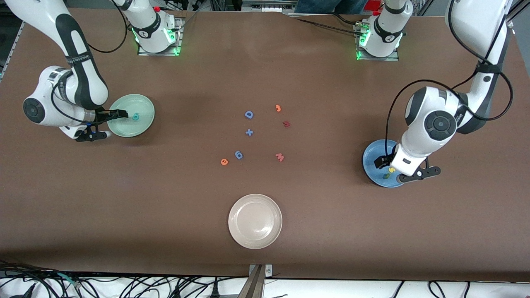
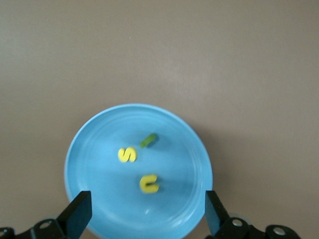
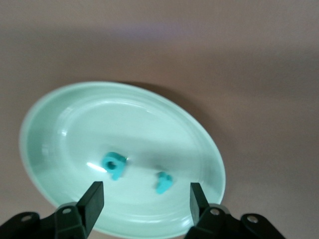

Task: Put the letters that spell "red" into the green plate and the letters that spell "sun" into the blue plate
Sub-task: 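Drop the n on the blue plate and the r on the green plate, then raise the left gripper to rest while the right gripper moves to the e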

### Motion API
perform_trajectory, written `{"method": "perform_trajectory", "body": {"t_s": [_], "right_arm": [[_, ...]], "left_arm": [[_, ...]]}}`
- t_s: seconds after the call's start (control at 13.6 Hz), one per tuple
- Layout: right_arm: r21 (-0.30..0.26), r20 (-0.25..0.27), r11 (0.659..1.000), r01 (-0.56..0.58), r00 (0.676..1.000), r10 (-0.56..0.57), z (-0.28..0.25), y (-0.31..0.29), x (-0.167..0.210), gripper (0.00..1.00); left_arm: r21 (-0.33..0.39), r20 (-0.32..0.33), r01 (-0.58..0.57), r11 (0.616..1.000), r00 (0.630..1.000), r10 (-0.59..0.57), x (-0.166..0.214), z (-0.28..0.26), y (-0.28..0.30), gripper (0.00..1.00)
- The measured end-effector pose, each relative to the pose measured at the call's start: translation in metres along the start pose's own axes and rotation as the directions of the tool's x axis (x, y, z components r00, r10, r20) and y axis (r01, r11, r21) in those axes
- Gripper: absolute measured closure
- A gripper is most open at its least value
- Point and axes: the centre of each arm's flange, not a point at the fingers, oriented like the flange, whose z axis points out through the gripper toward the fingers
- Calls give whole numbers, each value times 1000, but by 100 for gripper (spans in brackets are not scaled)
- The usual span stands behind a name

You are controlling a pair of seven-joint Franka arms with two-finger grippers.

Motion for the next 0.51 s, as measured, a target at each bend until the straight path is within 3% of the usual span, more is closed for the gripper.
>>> {"method": "perform_trajectory", "body": {"t_s": [0.22, 0.51], "right_arm": [[9, 2, 999, -43, 999, 43, -58, -38, 17, 22], [-12, -59, 999, 36, 998, -36, -102, -114, 41, 18]], "left_arm": [[-19, 42, -107, 994, 993, 107, -13, -31, -10, 0], [-24, 74, -181, 983, 980, 183, -22, -71, -55, 0]]}}
